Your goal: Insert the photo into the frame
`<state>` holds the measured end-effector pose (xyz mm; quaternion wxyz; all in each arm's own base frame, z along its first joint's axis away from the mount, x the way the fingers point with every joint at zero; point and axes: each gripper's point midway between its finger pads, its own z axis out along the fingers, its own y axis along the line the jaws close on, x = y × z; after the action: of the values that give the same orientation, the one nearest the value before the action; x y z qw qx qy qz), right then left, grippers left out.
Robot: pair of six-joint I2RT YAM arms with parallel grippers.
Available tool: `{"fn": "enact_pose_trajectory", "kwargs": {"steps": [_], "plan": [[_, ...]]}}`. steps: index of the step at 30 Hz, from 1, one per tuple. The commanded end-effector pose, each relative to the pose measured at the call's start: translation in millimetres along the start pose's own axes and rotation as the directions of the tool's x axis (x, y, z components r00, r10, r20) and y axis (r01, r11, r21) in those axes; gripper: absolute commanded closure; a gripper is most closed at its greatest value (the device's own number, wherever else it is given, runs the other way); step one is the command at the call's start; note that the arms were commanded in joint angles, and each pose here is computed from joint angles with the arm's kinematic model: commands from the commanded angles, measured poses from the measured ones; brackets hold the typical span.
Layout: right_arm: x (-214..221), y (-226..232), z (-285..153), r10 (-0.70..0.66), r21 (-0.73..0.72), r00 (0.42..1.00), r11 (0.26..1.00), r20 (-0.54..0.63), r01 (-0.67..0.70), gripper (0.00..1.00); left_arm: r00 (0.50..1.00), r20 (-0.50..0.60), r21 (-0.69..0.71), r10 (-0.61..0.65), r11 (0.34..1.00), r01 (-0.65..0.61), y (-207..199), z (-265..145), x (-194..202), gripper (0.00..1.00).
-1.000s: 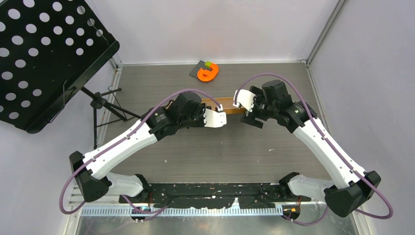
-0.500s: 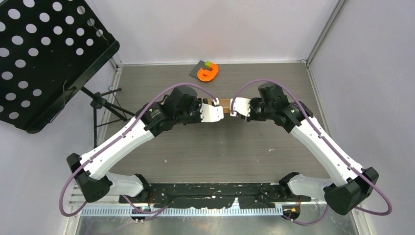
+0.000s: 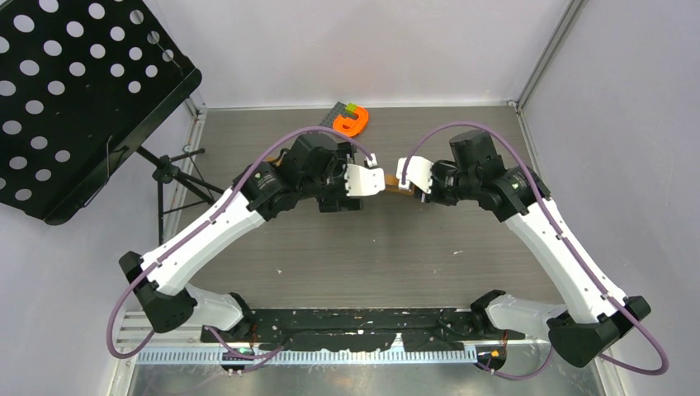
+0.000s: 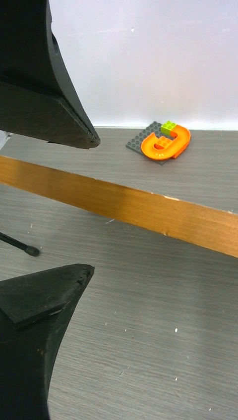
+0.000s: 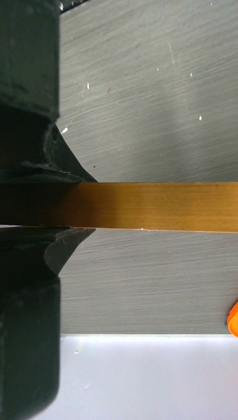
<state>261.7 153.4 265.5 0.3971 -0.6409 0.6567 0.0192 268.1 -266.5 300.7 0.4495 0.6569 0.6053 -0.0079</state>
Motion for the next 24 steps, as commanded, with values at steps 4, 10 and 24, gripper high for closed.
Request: {"fn": "enact_pose_trajectory", "kwargs": {"steps": [4, 10, 24], "plan": [[-37, 1, -47, -0.017, 0.027, 0.989, 1.000, 0.149, 0.013, 0.94, 0.997, 0.022, 0.054, 0.069, 0.996, -0.070, 2, 13, -14, 0.13], [-34, 9, -53, -0.013, 0.014, 0.989, 1.000, 0.145, 0.011, 0.94, 0.995, -0.018, 0.152, 0.102, 0.984, -0.098, -4, 27, -14, 0.18], [-21, 11, -51, -0.004, 0.030, 0.994, 1.000, 0.105, 0.000, 0.94, 0.992, -0.044, 0.228, 0.121, 0.968, -0.108, -22, 30, -16, 0.74]]}}
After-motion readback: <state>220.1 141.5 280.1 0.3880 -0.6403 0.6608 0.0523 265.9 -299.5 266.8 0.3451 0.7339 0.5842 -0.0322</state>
